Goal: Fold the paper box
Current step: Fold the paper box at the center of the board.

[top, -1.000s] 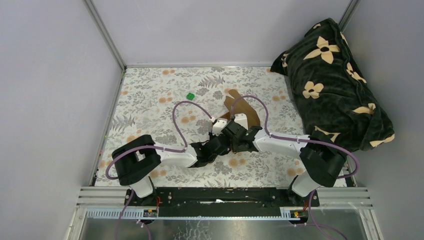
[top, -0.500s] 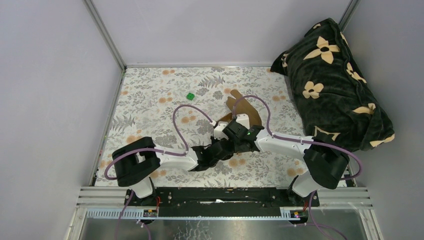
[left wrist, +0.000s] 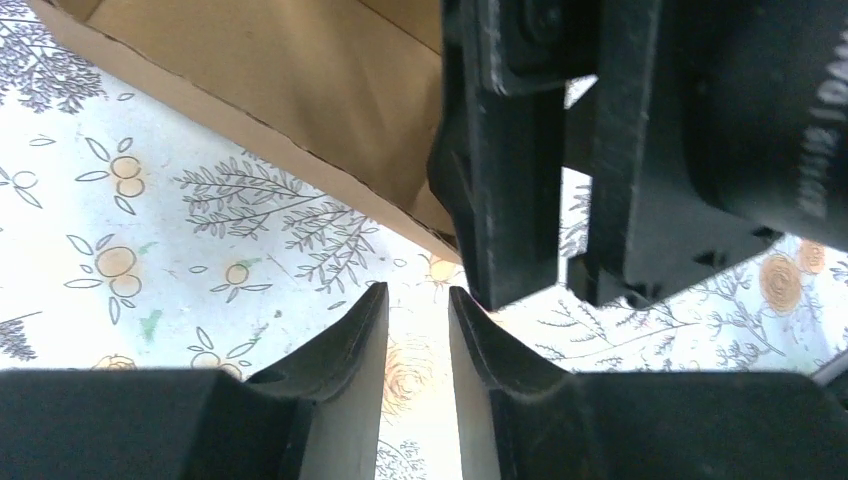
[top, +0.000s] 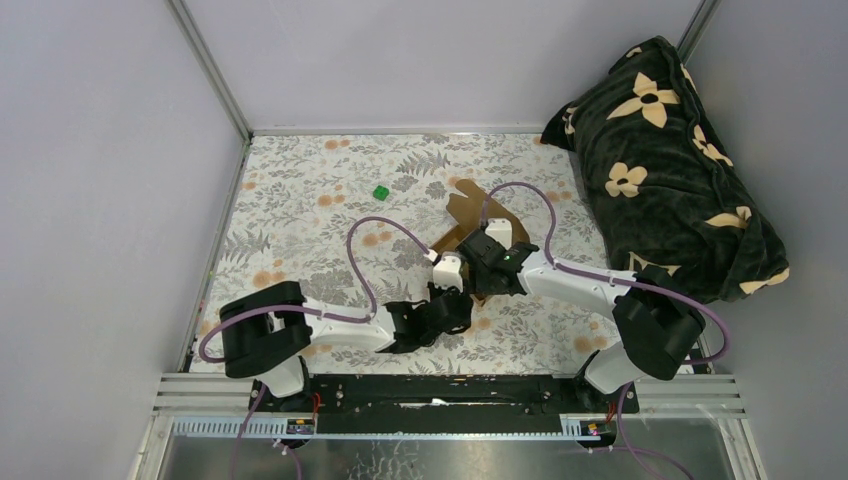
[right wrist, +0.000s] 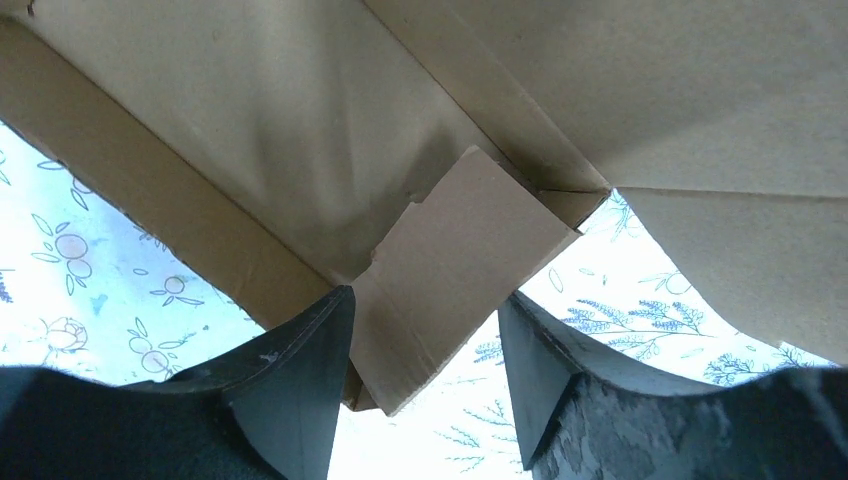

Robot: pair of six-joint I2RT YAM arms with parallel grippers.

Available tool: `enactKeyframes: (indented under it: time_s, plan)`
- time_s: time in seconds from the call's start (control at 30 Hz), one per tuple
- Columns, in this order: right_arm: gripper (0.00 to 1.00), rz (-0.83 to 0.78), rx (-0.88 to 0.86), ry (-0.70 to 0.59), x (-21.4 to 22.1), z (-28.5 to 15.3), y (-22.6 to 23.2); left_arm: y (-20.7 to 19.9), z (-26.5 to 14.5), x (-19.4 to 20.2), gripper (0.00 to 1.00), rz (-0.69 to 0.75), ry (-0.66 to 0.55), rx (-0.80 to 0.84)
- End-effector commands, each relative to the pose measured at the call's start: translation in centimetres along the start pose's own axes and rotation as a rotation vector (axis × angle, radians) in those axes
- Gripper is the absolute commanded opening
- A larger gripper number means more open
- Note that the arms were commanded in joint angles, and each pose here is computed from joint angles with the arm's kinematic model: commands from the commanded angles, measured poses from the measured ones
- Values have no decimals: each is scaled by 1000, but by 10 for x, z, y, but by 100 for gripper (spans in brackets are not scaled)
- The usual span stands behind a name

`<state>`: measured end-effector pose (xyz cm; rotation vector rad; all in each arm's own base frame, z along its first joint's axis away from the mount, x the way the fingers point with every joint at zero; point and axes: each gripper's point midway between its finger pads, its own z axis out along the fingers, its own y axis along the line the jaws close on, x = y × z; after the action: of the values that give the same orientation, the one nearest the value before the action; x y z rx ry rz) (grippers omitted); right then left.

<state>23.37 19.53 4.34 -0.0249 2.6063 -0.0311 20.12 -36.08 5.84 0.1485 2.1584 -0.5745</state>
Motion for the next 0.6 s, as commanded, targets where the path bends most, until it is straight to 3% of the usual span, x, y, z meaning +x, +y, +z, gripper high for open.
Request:
enactKeyframes:
  time_s: [0.0, 0.57]
  plan:
    - [62, 27, 47, 26, 8, 6, -9, -60, -18, -59, 35, -114, -177, 171]
    - [51, 36, 76, 27, 12, 11, -18, -75, -7, -45, 35, -94, -149, 181]
